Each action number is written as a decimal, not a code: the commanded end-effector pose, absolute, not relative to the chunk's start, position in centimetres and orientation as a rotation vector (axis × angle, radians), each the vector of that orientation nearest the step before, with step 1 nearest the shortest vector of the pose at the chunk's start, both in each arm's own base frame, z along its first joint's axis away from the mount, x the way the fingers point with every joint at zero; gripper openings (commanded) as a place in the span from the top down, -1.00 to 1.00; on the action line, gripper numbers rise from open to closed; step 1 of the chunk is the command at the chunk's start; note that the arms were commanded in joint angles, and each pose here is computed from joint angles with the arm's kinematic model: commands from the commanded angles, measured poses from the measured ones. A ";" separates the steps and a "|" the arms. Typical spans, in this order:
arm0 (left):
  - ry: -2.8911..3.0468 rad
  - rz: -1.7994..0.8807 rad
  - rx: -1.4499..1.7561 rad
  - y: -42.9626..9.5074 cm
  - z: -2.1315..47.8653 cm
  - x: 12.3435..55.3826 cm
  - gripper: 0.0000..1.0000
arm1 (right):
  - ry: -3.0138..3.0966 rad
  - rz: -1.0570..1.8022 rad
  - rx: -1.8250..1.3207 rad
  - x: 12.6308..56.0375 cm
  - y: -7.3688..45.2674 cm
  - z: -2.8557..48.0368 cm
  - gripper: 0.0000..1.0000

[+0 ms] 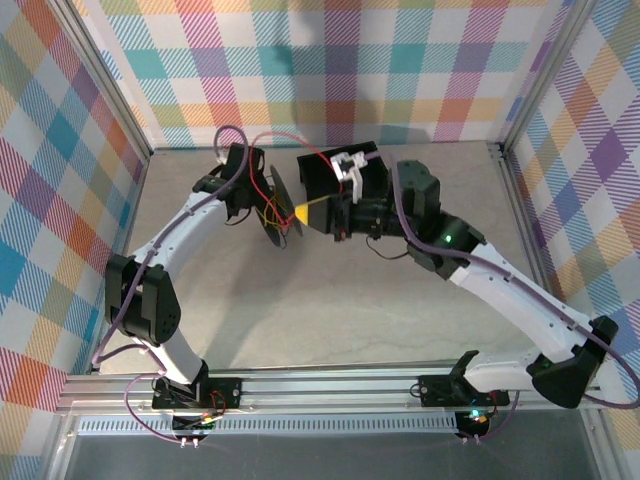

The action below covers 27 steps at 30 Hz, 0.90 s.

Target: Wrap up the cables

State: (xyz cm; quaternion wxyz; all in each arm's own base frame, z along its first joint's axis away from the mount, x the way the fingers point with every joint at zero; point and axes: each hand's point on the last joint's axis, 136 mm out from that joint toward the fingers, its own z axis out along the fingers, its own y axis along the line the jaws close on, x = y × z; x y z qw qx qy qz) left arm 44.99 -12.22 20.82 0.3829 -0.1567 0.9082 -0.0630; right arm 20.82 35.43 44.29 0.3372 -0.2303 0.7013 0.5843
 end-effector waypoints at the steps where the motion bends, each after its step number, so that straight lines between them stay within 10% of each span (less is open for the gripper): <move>1: 2.154 -0.076 -0.306 -12.5 24.2 45.7 1.00 | 1.541 1.576 -0.621 18.9 32.9 54.9 1.00; 27: 1.918 -0.096 0.457 -29.1 25.5 32.9 1.00 | 1.639 1.429 -0.026 43.9 21.1 58.8 1.00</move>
